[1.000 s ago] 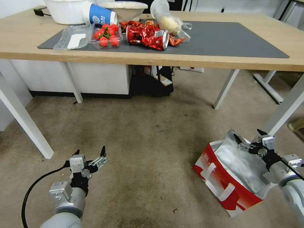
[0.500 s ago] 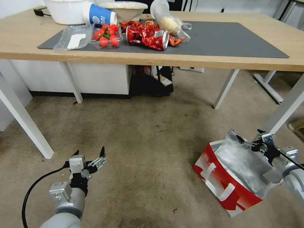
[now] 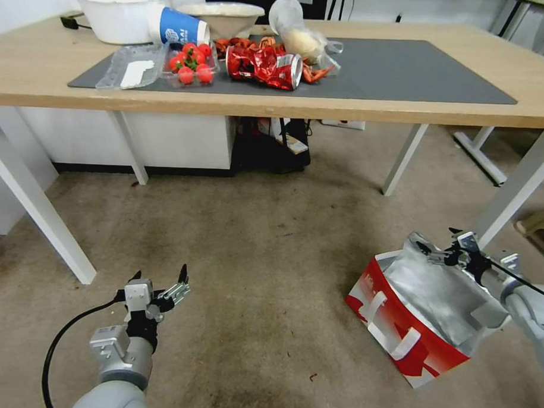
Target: Pick up the food delivery bag from the floor and place it on the table.
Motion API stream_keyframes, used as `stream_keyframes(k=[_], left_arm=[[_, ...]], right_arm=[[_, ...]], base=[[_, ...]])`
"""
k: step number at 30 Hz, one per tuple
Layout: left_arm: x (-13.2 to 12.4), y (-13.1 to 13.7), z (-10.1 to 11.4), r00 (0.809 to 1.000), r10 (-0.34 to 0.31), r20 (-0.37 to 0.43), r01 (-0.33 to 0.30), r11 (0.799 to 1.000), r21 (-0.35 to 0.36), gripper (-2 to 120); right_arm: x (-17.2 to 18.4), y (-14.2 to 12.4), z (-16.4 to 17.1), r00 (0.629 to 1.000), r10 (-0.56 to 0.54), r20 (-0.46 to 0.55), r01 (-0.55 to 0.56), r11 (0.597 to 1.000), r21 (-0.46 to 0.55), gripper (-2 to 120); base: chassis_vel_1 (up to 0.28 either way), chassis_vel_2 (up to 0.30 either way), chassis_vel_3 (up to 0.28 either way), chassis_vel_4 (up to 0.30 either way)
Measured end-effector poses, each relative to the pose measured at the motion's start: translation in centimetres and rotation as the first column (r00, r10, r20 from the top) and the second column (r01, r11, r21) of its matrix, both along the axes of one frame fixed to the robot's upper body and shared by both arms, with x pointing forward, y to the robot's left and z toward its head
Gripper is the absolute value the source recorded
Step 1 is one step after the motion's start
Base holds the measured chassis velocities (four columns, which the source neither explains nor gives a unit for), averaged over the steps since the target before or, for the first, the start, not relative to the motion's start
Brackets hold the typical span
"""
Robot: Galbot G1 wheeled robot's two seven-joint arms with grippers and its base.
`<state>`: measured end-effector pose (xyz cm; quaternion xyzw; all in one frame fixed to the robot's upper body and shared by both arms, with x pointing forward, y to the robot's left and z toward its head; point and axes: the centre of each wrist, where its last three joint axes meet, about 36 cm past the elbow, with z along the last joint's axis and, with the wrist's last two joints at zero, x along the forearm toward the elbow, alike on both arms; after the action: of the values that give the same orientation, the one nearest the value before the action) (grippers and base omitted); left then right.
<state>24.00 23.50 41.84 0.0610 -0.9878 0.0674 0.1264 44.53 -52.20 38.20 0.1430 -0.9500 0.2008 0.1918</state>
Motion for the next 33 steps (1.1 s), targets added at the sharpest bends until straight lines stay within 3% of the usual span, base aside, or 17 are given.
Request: stream_keyframes(k=[6, 13, 27, 33], left_arm=[[-0.1, 0.1, -0.1, 1.000, 0.008, -0.003, -0.008, 1.000, 0.000, 100], [-0.2, 0.1, -0.1, 1.000, 0.013, -0.001, -0.013, 1.000, -0.001, 100], [-0.2, 0.0, -0.3, 1.000, 0.024, 0.000, -0.024, 1.000, -0.003, 100], [-0.2, 0.1, -0.2, 1.000, 0.030, 0.001, -0.030, 1.000, -0.002, 100]], right_arm=[[0.5, -0.1, -0.6, 0.999, 0.015, -0.043, -0.016, 1.000, -0.019, 89], [0.3, -0.6, -1.3, 0.994, 0.041, -0.097, -0.043, 0.999, -0.018, 62], [0.9, -1.4, -2.1, 0.994, 0.065, -0.091, -0.065, 0.998, -0.001, 10], [0.8, -1.4, -2.4, 0.993, 0.100, -0.067, -0.097, 0.995, 0.039, 0]], base=[[0.000, 0.000, 0.000, 0.000], [0.000, 0.000, 0.000, 0.000], [0.000, 0.000, 0.000, 0.000], [0.000, 0.000, 0.000, 0.000]])
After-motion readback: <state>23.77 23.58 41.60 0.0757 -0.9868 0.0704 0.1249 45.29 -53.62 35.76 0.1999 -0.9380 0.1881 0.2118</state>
